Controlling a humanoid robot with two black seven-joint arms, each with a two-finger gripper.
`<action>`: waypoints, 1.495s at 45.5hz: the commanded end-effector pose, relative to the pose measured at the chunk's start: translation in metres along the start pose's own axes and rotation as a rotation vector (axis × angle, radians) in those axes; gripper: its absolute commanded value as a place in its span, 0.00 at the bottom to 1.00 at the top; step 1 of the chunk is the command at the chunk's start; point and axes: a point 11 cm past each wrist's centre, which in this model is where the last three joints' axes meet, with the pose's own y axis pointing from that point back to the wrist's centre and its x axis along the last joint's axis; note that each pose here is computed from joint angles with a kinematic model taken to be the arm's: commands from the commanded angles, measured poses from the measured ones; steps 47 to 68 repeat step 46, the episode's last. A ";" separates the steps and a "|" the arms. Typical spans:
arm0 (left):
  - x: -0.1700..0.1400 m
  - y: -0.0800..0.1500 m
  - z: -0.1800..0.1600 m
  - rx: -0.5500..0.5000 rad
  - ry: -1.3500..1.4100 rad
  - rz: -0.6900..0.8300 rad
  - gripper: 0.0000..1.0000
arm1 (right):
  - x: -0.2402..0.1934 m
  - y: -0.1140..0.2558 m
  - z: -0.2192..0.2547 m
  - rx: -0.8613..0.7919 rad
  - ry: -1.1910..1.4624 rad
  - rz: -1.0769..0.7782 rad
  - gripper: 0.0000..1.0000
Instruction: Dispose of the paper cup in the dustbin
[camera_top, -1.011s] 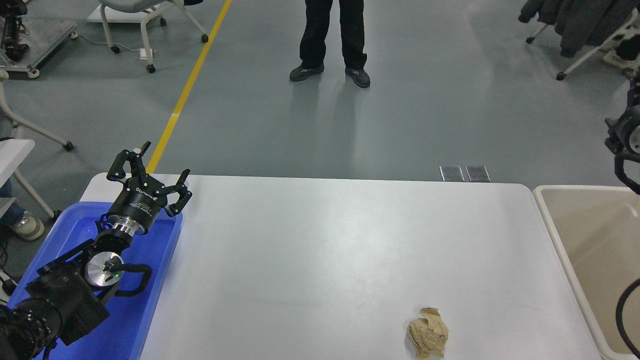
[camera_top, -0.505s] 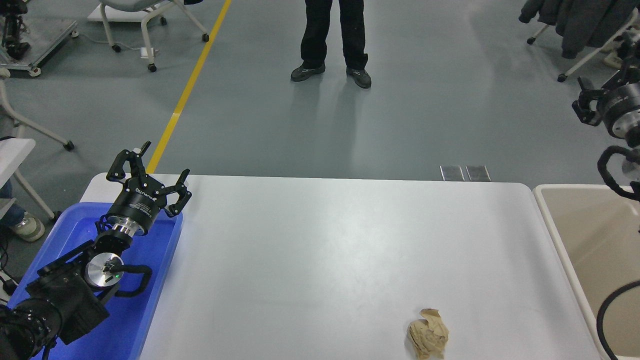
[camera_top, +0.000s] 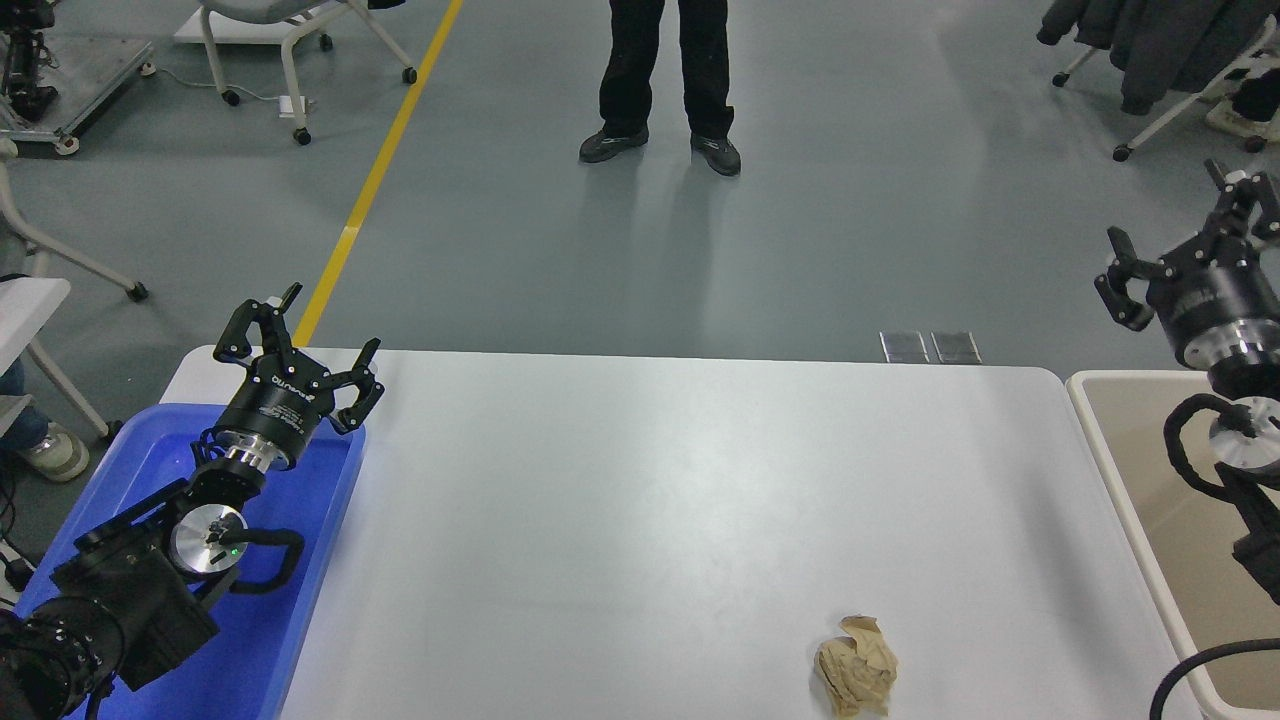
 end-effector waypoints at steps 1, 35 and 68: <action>0.000 0.000 0.000 0.000 0.000 0.000 1.00 | 0.007 0.018 0.027 -0.020 -0.032 0.009 0.99; 0.000 0.000 0.000 0.000 0.000 0.000 1.00 | 0.004 0.031 0.063 -0.068 -0.002 -0.003 0.99; 0.000 0.000 0.000 0.000 0.000 0.000 1.00 | 0.002 0.028 0.059 -0.060 -0.002 -0.007 0.99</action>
